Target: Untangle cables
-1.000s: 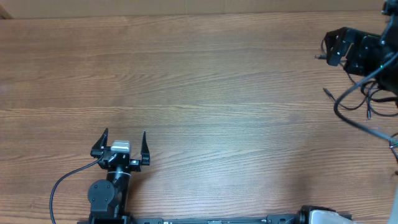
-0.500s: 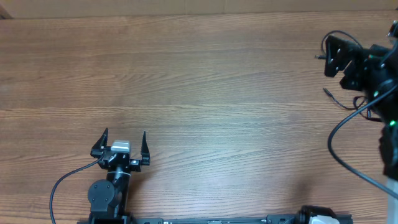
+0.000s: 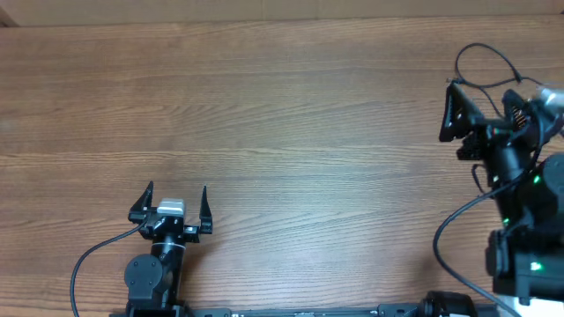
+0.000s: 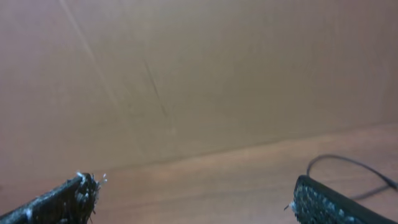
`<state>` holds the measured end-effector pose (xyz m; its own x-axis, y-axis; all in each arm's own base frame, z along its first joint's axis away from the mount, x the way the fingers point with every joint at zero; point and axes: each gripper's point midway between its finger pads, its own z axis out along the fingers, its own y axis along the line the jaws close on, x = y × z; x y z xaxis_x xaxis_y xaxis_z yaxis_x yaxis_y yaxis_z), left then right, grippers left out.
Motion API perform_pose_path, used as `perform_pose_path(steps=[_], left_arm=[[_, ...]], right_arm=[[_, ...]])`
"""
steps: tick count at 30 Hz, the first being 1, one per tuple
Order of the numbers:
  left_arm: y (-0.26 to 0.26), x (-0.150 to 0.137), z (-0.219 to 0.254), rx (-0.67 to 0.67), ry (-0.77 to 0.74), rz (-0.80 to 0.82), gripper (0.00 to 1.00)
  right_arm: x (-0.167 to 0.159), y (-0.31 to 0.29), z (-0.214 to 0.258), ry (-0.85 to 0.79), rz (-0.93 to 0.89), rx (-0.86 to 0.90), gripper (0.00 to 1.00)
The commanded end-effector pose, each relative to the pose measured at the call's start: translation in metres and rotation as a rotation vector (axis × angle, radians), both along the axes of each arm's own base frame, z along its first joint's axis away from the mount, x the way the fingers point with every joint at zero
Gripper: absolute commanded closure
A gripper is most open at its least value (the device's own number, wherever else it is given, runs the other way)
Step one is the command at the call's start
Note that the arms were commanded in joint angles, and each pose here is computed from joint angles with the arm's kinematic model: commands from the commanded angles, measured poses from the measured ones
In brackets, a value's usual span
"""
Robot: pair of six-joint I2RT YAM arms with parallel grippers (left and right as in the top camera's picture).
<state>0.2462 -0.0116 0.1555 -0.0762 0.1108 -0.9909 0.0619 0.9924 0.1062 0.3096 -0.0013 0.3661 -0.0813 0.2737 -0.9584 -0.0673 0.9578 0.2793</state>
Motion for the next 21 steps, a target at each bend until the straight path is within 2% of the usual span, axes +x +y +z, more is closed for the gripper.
perform_pose_path(steps=[1,13,21], left_arm=[[0.002,0.000,0.000,0.019,-0.007,0.007,0.00],[0.002,0.000,0.000,0.019,-0.007,0.007,0.00],[0.002,0.000,0.000,0.019,-0.007,0.007,0.00]], right_arm=[[-0.007,0.003,-0.012,-0.029,0.006,0.044,0.00],[-0.028,0.004,-0.057,-0.246,0.016,0.140,0.00],[-0.039,-0.004,-0.085,-0.266,-0.036,0.142,0.00]])
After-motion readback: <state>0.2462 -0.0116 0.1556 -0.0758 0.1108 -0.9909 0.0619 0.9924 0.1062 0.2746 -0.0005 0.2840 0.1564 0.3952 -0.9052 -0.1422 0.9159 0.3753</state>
